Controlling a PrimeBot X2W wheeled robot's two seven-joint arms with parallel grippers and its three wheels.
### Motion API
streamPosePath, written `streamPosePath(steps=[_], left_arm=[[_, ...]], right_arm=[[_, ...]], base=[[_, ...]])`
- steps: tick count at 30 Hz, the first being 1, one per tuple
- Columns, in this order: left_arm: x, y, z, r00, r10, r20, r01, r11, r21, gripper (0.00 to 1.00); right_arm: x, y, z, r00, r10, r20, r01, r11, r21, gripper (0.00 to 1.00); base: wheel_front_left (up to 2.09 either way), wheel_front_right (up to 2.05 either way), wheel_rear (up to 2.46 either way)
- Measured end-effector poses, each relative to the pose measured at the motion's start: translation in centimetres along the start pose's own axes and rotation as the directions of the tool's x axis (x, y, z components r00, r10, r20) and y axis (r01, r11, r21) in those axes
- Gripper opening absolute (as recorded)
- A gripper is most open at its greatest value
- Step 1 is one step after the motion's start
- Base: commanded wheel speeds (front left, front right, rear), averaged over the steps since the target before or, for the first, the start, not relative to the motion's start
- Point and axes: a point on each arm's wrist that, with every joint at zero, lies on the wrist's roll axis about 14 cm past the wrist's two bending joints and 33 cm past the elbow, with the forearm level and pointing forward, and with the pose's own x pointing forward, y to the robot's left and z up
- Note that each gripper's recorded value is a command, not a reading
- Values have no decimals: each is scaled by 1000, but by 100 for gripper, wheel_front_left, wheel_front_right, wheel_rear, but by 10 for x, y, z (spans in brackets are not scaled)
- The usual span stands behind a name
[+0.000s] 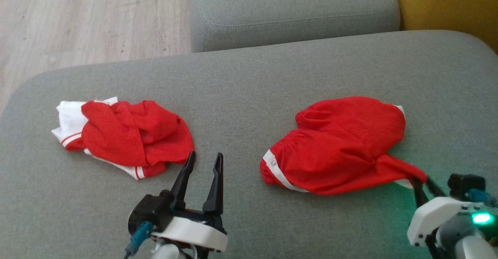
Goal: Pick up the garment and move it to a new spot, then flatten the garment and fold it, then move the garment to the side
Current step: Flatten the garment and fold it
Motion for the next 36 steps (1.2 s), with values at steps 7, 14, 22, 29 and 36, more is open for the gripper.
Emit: streamPosePath(steps=[7, 14, 22, 29, 36], left_arm=[[2, -1, -2, 1000, -4, -5, 4, 1000, -4, 100], [2, -1, -3, 1000, -5, -9, 5, 1000, -3, 100], [3, 3, -12, 999, 1, -37, -2, 1000, -11, 100], [5, 14, -23, 997, 29, -70, -30, 999, -15, 100], [11, 24, -22, 996, 50, -67, -51, 999, -11, 100]], right_arm=[[-9, 14, 49, 969, 31, 243, -50, 996, 70, 100], [-18, 19, 55, 940, 20, 342, -78, 984, 158, 100], [3, 1, 50, 963, -34, 268, -24, 977, 211, 100], [56, 9, 56, 993, -5, 116, -34, 944, 330, 100], [91, 28, 36, 996, 53, -65, -22, 917, 397, 100]], base=[[0, 0, 0], [0, 0, 0], [0, 0, 0], [0, 0, 0], [0, 0, 0]])
